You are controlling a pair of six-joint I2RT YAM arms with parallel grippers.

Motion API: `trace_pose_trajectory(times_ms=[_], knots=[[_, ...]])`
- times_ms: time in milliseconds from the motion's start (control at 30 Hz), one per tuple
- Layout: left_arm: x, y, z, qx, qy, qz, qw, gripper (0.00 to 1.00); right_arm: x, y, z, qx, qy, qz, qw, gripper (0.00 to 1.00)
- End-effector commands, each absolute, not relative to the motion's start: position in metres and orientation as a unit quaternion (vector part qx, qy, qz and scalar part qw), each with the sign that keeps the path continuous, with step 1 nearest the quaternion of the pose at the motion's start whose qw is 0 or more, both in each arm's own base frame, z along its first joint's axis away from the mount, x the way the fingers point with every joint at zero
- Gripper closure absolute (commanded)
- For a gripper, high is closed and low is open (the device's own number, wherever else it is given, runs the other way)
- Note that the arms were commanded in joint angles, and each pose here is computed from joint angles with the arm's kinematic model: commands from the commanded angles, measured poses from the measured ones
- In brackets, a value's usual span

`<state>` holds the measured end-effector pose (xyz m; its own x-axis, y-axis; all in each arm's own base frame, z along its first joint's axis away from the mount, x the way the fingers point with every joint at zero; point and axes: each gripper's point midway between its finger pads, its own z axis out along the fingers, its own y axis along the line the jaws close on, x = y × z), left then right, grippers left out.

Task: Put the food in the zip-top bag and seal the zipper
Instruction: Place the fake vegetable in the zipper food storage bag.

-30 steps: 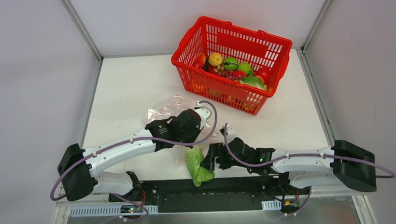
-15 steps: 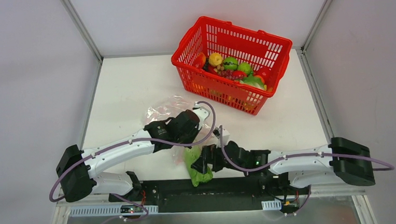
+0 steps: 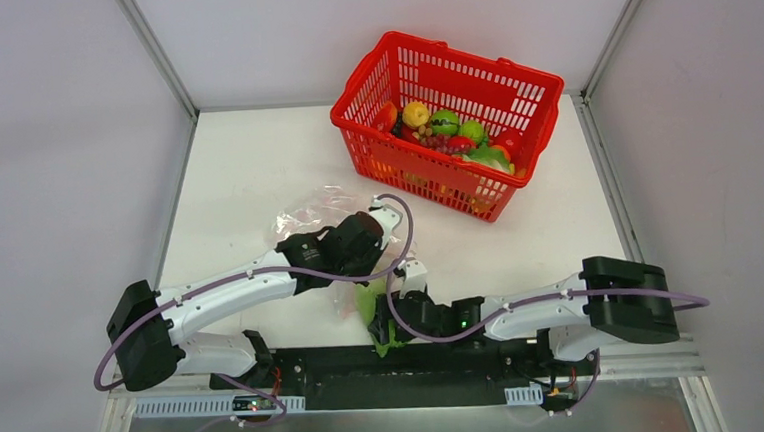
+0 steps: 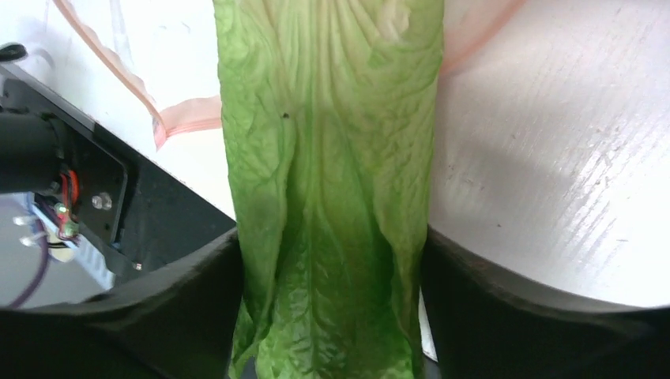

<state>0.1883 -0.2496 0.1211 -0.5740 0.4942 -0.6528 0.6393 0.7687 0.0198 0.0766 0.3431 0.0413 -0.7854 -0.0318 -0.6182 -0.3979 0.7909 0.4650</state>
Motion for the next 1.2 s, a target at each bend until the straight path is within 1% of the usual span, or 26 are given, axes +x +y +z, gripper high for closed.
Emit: trace_pose_trajectory(times_ms=[0, 67, 100, 133, 167, 333, 433, 533, 633, 733, 867, 933, 1033, 1100, 1167], knots=[[0.193, -0.244, 0.129, 0.307, 0.88, -0.109, 0.347, 1.0, 0.083, 0.342, 0.042, -0.11, 0.896, 0.281, 0.325, 0.32], [0.194, -0.243, 0.129, 0.306, 0.88, -0.106, 0.347, 1.0, 0.083, 0.343, 0.047, -0.11, 0.892, 0.29, 0.328, 0.49], [0.194, -0.243, 0.129, 0.306, 0.88, -0.106, 0.347, 1.0, 0.084, 0.342, 0.052, -0.104, 0.888, 0.299, 0.334, 0.6], [0.193, -0.242, 0.129, 0.307, 0.88, -0.106, 0.346, 1.0, 0.086, 0.341, 0.057, -0.097, 0.883, 0.307, 0.341, 0.73], [0.193, -0.241, 0.128, 0.307, 0.88, -0.105, 0.346, 1.0, 0.088, 0.34, 0.065, -0.09, 0.877, 0.319, 0.349, 0.83], [0.185, -0.246, 0.132, 0.325, 0.876, -0.126, 0.334, 1.0, 0.096, 0.335, 0.111, -0.099, 0.833, 0.395, 0.375, 0.95], [0.175, -0.255, 0.143, 0.346, 0.865, -0.16, 0.327, 1.0, 0.107, 0.327, 0.124, -0.103, 0.823, 0.427, 0.359, 0.98], [0.162, -0.269, 0.159, 0.374, 0.845, -0.213, 0.319, 1.0, 0.115, 0.319, 0.134, -0.103, 0.818, 0.459, 0.331, 0.95], [0.147, -0.283, 0.173, 0.4, 0.823, -0.261, 0.306, 1.0, 0.128, 0.312, 0.147, -0.087, 0.813, 0.464, 0.34, 0.95], [0.134, -0.293, 0.183, 0.421, 0.812, -0.289, 0.284, 1.0, 0.131, 0.313, 0.154, -0.101, 0.813, 0.465, 0.336, 0.94], [0.127, -0.298, 0.192, 0.441, 0.803, -0.293, 0.273, 1.0, 0.126, 0.318, 0.164, -0.139, 0.807, 0.482, 0.311, 0.93], [0.123, -0.294, 0.19, 0.453, 0.806, -0.281, 0.256, 1.0, 0.136, 0.312, 0.169, -0.125, 0.808, 0.474, 0.328, 0.91], [0.117, -0.291, 0.189, 0.469, 0.807, -0.274, 0.232, 1.0, 0.145, 0.304, 0.185, -0.118, 0.796, 0.489, 0.337, 0.85], [0.114, -0.292, 0.19, 0.471, 0.807, -0.277, 0.225, 1.0, 0.148, 0.304, 0.193, -0.125, 0.789, 0.493, 0.344, 0.81], [0.112, -0.298, 0.195, 0.458, 0.805, -0.297, 0.232, 1.0, 0.146, 0.309, 0.191, -0.145, 0.793, 0.488, 0.334, 0.81]])
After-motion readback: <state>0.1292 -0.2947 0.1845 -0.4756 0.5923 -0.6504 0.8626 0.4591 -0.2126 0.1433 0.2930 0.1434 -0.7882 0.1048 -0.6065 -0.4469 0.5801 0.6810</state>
